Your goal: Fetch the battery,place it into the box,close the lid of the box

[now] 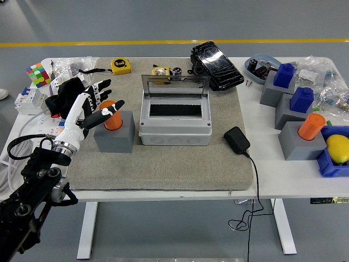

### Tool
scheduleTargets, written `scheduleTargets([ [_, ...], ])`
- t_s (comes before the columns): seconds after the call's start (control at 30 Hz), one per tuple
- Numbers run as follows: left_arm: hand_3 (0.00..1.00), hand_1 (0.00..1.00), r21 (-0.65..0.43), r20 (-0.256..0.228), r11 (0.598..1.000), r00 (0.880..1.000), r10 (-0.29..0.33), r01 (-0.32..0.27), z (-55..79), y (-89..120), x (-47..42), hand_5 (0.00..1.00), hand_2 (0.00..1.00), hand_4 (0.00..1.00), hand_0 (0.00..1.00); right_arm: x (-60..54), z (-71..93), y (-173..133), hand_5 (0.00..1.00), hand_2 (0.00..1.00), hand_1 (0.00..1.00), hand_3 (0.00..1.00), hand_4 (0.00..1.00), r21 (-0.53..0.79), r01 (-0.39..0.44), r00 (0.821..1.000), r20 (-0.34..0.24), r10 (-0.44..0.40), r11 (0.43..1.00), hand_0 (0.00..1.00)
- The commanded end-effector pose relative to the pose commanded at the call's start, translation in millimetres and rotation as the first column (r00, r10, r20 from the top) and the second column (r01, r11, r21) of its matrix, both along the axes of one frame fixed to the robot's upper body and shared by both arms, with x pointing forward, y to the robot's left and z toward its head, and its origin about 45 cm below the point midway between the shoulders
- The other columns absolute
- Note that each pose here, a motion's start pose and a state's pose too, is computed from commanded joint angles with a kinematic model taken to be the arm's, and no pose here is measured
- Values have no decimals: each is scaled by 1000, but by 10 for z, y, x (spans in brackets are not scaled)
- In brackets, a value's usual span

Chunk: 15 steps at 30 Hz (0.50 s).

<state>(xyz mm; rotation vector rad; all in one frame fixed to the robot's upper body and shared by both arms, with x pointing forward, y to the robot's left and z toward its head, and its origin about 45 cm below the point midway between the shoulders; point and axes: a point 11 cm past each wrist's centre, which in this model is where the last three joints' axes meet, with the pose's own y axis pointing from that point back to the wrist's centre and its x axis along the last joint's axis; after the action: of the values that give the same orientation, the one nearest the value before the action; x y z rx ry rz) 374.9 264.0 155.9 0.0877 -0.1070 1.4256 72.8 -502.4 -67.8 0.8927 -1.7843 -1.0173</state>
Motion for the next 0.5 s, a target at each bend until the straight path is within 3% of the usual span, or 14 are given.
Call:
scheduleTargets([
  [0.37, 719, 721, 0, 2, 1000, 1000, 9, -9, -53, -23, 5, 130, 698, 998, 655, -9, 0, -2, 486, 581, 592, 547, 920, 0, -1, 1000, -2, 1, 1000, 556],
  [0.4, 654, 653, -3, 2, 1000, 1000, 11, -11, -60, -27, 6, 58, 645, 998, 533, -10, -1, -2, 486, 582, 590, 548, 920, 0, -2, 1000, -3, 2, 1000, 555],
  [0.5, 654, 653, -11, 3, 1000, 1000, 10, -10, -77, -50, 10, 58, 645, 998, 533, -3, -1, 0, 486, 582, 590, 548, 920, 1, -4, 1000, -1, 4, 1000, 555],
])
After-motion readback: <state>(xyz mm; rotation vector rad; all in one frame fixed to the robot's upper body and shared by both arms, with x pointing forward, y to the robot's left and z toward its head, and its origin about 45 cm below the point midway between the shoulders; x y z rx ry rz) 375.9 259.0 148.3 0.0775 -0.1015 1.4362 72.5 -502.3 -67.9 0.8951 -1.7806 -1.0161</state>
